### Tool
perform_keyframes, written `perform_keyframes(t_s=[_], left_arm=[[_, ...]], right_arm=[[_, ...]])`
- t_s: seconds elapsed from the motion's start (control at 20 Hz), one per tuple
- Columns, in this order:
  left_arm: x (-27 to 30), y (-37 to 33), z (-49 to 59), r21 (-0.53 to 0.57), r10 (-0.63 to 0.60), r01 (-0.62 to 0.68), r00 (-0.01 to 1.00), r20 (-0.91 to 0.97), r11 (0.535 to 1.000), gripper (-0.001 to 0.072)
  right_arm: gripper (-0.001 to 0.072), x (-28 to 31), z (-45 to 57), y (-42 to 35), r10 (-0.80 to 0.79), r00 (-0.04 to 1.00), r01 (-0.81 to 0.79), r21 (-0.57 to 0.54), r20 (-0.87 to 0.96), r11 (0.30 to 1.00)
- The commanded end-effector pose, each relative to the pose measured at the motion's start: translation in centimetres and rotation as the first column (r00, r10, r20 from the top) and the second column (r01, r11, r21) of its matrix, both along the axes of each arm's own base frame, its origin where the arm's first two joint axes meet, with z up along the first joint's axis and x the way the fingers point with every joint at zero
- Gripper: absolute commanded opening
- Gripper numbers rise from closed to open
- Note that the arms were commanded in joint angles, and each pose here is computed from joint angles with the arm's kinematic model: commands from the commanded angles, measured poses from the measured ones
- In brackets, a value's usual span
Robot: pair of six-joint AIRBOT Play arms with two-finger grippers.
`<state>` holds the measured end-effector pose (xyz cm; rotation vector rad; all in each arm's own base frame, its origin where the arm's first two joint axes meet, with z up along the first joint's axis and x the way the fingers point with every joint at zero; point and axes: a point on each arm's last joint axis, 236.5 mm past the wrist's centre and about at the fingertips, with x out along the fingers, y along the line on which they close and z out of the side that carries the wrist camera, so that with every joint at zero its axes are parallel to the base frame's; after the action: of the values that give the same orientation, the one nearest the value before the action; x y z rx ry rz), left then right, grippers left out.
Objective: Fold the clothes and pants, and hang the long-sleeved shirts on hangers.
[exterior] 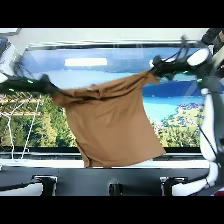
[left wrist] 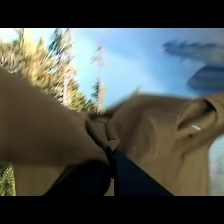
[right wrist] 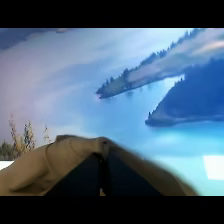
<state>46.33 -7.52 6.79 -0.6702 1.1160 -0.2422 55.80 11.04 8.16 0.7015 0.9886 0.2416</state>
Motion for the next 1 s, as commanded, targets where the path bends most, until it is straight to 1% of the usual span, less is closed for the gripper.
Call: perform_keyframes(t_s=[0.0, 0.1, 0.15, 0.2, 0.3, 0.35, 0.4, 0.45, 0.5, 0.55, 0.65, 0.7, 0.85, 0.95], left_arm=[[2.0, -2.6, -8.9, -0.041, -0.006, 0.003, 0.996, -0.092, 0.999, 0.0021], [3.5, -2.9, -9.3, -0.053, 0.024, -0.026, 0.998, -0.053, 0.998, 0.0021], [4.0, -2.9, -9.1, -0.05, 0.032, -0.033, 0.999, -0.037, 0.998, 0.0021], [4.3, -2.8, -8.7, -0.049, 0.034, -0.035, 0.999, -0.024, 0.998, 0.0021], [4.6, -2.8, -7.9, -0.052, 0.024, -0.024, 1.0, -0.014, 0.998, 0.0021], [4.6, -2.9, -7.4, -0.055, 0.013, -0.014, 1.0, -0.012, 0.998, 0.0021], [4.6, -3.1, -7.1, -0.058, 0.003, -0.004, 1.0, -0.012, 0.998, 0.0021], [4.5, -3.2, -6.7, -0.06, -0.006, 0.006, 1.0, -0.012, 0.998, 0.0021], [4.5, -3.3, -6.4, -0.062, -0.014, 0.013, 1.0, -0.012, 0.998, 0.0021], [4.4, -3.3, -6.3, -0.063, -0.02, 0.019, 1.0, -0.012, 0.998, 0.0021], [4.2, -3.5, -6.2, -0.066, -0.026, 0.025, 0.999, -0.018, 0.997, 0.0021], [4.1, -3.5, -6.3, -0.067, -0.031, 0.029, 0.999, -0.023, 0.997, 0.0021], [3.7, -3.7, -6.3, -0.071, -0.043, 0.04, 0.998, -0.036, 0.997, 0.0021], [3.6, -3.7, -6.3, -0.072, -0.044, 0.042, 0.998, -0.038, 0.997, 0.0021]], right_arm=[[0.0058, 4.4, -8.3, 2.5, -0.1, 0.991, 0.116, 0.22, -0.084, 0.968], [0.0329, 4.9, -8.6, 2.9, -0.11, 0.99, 0.13, 0.276, -0.09, 0.952], [0.0413, 4.4, -7.9, 2.3, -0.083, 0.993, 0.103, 0.271, -0.083, 0.957], [0.0434, 3.4, -6.9, 1.4, -0.034, 0.997, 0.052, 0.259, -0.073, 0.964], [0.0434, -0.3, -4.6, -2.0, 0.106, 0.991, -0.088, 0.208, -0.076, 0.974], [0.0427, -2.9, -3.8, -4.5, 0.19, 0.978, -0.177, 0.14, -0.083, 0.974], [0.0404, -5.4, -3.1, -6.9, 0.274, 0.958, -0.271, 0.049, -0.081, 0.961], [0.0399, -7.9, -2.8, -9.9, 0.303, 0.944, -0.31, -0.039, -0.129, 0.95], [0.0399, -10.3, -2.8, -12.7, 0.298, 0.934, -0.321, -0.101, -0.197, 0.942], [0.0401, -11.6, -2.4, -15.0, 0.228, 0.949, -0.253, -0.095, -0.217, 0.963], [0.0417, -15.7, -3.8, -16.7, 0.171, 0.94, -0.194, -0.048, -0.295, 0.98], [0.042, -18.1, -5.2, -16.6, 0.147, 0.926, -0.159, -0.006, -0.348, 0.987], [0.042, -26.6, -10.8, -14.5, 0.14, 0.838, -0.12, 0.073, -0.527, 0.99], [0.0421, -30.8, -13.5, -12.3, 0.169, 0.79, -0.12, 0.121, -0.589, 0.985]])
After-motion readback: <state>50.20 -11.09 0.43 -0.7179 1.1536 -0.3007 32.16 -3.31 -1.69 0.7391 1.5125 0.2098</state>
